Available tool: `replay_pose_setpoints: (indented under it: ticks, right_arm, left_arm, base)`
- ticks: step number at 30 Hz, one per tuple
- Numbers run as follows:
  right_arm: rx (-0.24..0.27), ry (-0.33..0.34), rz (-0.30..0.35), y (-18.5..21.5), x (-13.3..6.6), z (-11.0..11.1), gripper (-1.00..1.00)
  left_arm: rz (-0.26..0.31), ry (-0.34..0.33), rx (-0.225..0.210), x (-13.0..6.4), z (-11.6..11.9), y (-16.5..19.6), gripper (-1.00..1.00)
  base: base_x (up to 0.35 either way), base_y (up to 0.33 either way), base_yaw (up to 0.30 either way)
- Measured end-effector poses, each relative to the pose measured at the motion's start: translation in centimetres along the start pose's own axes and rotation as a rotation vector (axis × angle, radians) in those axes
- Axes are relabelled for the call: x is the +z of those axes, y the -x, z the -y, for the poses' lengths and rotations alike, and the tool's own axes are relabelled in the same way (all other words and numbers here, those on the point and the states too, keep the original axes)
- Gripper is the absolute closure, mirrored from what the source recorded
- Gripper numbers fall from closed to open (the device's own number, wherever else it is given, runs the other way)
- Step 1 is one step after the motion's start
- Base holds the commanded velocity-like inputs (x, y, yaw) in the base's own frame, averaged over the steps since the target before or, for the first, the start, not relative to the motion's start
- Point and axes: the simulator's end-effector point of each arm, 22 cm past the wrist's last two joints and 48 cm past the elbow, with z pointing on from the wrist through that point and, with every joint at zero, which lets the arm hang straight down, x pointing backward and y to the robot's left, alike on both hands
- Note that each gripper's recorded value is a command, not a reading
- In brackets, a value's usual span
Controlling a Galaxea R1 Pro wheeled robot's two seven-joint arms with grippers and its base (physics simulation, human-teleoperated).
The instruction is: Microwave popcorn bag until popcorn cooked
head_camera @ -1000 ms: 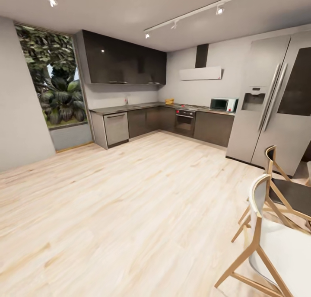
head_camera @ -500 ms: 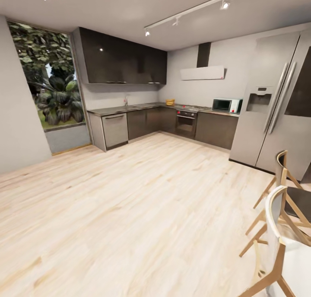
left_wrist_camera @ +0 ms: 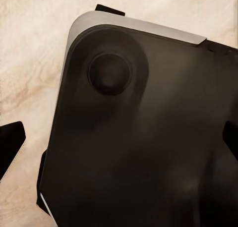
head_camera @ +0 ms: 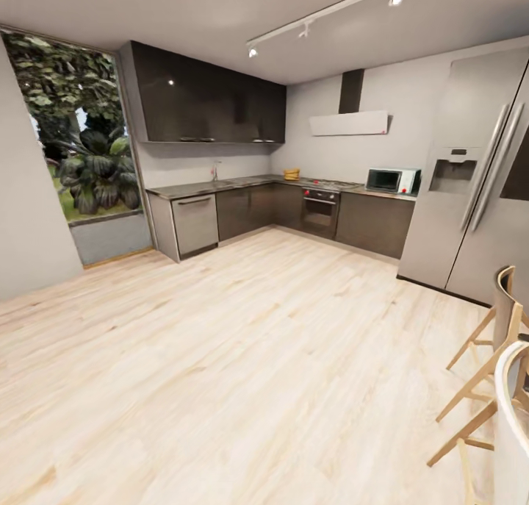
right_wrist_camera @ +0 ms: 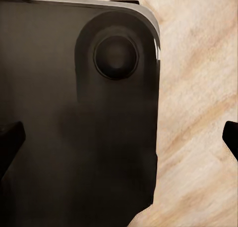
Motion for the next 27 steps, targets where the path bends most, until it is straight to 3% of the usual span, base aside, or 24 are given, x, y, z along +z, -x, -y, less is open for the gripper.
replay_pose_setpoints:
  ticks: [27]
  right_arm:
    - [0.001, -0.003, -0.002, -0.07, 0.0, 0.23, -1.0]
  left_arm:
    - [0.0, -0.001, 0.001, 0.0, 0.11, -0.02, -1.0]
  base:
    - [0.325, 0.072, 0.0]
